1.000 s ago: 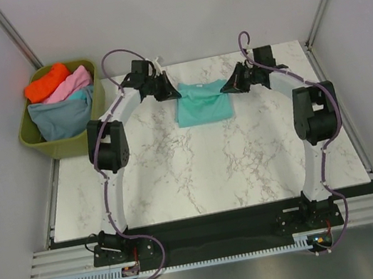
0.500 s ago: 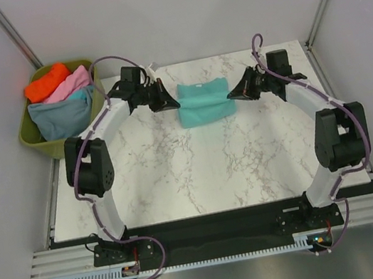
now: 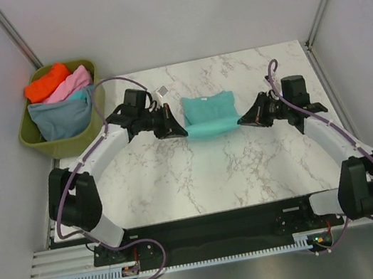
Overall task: Fold and stack the t-shirts
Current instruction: Fold the tshirt
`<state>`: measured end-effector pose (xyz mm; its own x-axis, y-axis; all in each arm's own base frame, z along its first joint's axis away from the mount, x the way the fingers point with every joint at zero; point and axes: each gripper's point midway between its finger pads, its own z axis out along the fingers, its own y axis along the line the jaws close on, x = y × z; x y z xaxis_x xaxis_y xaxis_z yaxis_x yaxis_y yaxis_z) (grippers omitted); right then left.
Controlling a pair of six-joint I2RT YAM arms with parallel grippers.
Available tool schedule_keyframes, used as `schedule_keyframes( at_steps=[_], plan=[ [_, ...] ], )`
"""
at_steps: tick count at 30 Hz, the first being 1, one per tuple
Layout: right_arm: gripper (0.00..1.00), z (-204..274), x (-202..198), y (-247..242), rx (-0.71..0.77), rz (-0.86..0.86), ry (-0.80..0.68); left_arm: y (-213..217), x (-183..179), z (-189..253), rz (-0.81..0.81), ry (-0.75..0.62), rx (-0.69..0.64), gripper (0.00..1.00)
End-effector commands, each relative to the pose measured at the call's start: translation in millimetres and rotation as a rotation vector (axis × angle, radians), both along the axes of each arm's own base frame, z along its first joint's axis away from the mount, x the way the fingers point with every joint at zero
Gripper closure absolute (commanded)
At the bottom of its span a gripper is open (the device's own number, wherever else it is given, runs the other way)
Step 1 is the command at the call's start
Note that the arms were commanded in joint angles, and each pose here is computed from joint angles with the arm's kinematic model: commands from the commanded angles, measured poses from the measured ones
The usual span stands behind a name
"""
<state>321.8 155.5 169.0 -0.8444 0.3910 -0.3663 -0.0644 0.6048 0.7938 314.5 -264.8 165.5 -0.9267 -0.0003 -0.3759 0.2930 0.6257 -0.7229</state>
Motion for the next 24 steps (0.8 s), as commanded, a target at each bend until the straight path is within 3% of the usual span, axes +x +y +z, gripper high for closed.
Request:
schedule_keyframes(
  at_steps=[1,7,12,13,14,21,23,24],
  plan=[
    [1.00,19.5,-13.3,-1.2,0.018,-0.007,-0.057,-4.5,-16.5,29.8,-0.020,-0.047,-0.055,0.98],
    [1.00,16.3,5.1,-2.7,-0.001,-0.007,-0.062,-0.6,2.0,33.2,0.007,-0.056,-0.058,0.98],
    [1.00,1.5,57.0,-5.8,-0.021,-0.024,-0.063,11.1,60.1,3.2,0.085,-0.060,0.027,0.98],
    [1.00,-0.7,66.2,-7.2,-0.030,-0.023,-0.072,8.0,75.8,13.9,0.088,-0.101,0.013,0.98],
    [1.00,6.7,80.9,-7.8,-0.036,-0.023,-0.103,7.3,88.4,-5.7,0.094,-0.069,0.030,0.98],
    [1.00,-19.9,151.2,-14.4,-0.070,-0.023,-0.096,-13.8,169.3,-21.6,0.090,-0.173,0.064,0.96],
    [0.95,-23.1,164.8,-18.7,-0.095,-0.033,-0.116,-14.1,191.9,-13.4,0.108,-0.244,0.080,0.68],
    [0.67,-22.9,167.7,-19.1,-0.097,-0.027,-0.126,-12.6,200.2,-21.7,0.114,-0.263,0.109,0.53]
  ],
)
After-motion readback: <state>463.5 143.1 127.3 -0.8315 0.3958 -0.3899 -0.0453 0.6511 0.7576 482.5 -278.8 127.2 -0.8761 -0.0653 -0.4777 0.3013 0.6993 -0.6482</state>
